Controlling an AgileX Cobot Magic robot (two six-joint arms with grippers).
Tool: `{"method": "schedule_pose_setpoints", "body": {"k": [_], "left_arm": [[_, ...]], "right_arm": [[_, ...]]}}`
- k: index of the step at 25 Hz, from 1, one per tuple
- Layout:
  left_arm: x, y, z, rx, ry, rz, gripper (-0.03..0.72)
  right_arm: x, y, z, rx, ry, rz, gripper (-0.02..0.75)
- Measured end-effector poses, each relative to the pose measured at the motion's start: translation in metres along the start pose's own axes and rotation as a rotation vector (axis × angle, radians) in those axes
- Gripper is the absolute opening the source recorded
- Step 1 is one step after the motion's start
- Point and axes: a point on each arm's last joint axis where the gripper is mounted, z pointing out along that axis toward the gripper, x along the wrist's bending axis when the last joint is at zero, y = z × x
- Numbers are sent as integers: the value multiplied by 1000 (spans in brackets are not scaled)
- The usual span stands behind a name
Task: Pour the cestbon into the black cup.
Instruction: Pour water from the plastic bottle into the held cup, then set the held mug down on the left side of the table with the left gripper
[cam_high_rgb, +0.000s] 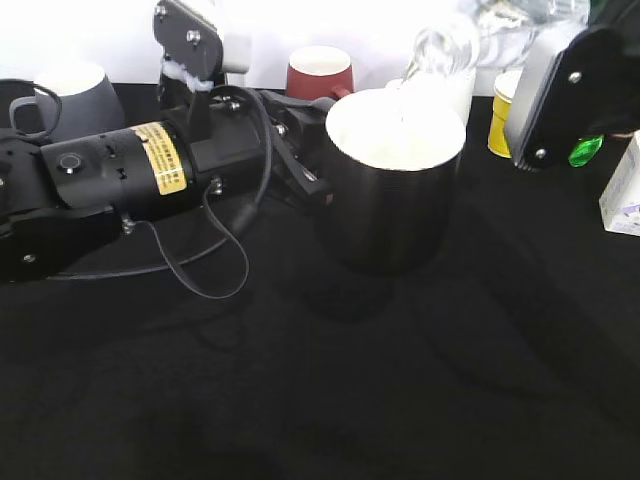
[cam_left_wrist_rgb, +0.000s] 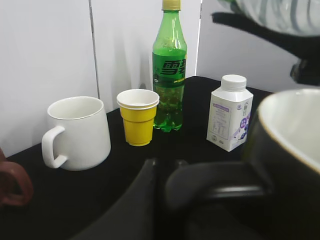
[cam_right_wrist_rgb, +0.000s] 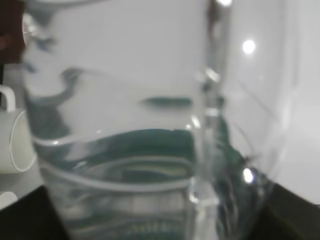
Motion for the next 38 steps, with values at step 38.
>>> {"method": "schedule_pose_setpoints", "body": {"k": [38], "left_arm": [[142,-61,-90,-113,644,-88,52]], "right_arm": [[-2,-8,-1,69,-69,1397,492]]}}
